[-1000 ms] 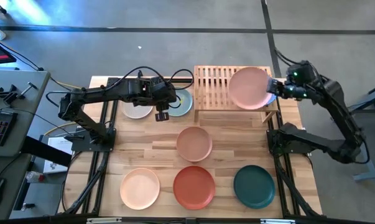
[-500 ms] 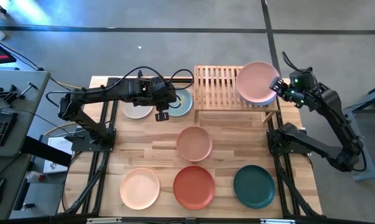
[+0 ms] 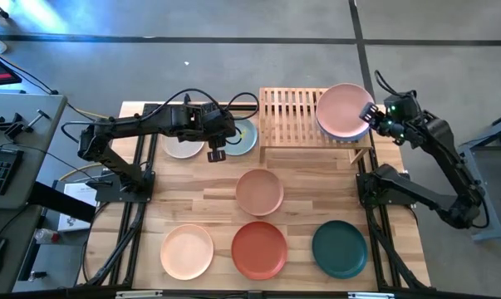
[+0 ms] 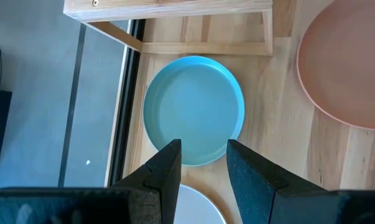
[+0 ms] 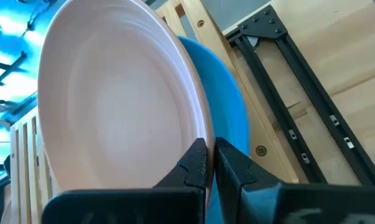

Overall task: Place and stack plates onto a shelf
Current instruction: Stack the pink plate on top of the blue plate on the shelf

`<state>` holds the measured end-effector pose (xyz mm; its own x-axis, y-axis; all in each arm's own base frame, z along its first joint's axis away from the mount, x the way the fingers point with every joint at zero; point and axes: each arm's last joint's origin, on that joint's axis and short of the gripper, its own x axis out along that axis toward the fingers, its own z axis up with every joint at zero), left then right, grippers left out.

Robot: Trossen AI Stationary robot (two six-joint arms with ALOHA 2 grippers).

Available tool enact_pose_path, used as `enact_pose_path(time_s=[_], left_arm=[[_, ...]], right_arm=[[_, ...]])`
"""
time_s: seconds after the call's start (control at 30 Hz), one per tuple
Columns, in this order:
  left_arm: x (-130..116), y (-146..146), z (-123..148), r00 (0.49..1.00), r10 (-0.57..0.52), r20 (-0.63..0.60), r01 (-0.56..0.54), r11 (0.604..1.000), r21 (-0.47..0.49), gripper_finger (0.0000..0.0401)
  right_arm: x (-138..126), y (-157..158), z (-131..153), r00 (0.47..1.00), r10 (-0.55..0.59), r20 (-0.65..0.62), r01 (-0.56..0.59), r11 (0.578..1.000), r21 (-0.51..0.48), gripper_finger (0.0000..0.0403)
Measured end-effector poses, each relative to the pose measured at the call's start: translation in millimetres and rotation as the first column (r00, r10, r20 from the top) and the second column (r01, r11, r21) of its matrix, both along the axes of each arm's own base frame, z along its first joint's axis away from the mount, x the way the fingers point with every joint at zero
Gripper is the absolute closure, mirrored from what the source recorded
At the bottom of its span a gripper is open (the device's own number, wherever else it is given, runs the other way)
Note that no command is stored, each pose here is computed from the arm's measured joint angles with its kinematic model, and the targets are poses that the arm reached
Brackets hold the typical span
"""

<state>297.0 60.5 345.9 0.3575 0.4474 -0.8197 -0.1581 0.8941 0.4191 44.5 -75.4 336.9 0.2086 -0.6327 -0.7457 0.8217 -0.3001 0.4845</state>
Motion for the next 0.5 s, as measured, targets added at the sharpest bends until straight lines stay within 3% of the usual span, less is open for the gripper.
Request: enact_pose_path(time_s=[0.5], left_arm=[[0.0, 0.0, 0.0, 1.0, 0.0, 0.0, 0.0, 1.0, -0.001, 0.0286]], right_arm=[[3.8, -6.5, -3.2, 0.999, -0.003, -0.044, 0.005, 0.999, 0.032, 0.0403]])
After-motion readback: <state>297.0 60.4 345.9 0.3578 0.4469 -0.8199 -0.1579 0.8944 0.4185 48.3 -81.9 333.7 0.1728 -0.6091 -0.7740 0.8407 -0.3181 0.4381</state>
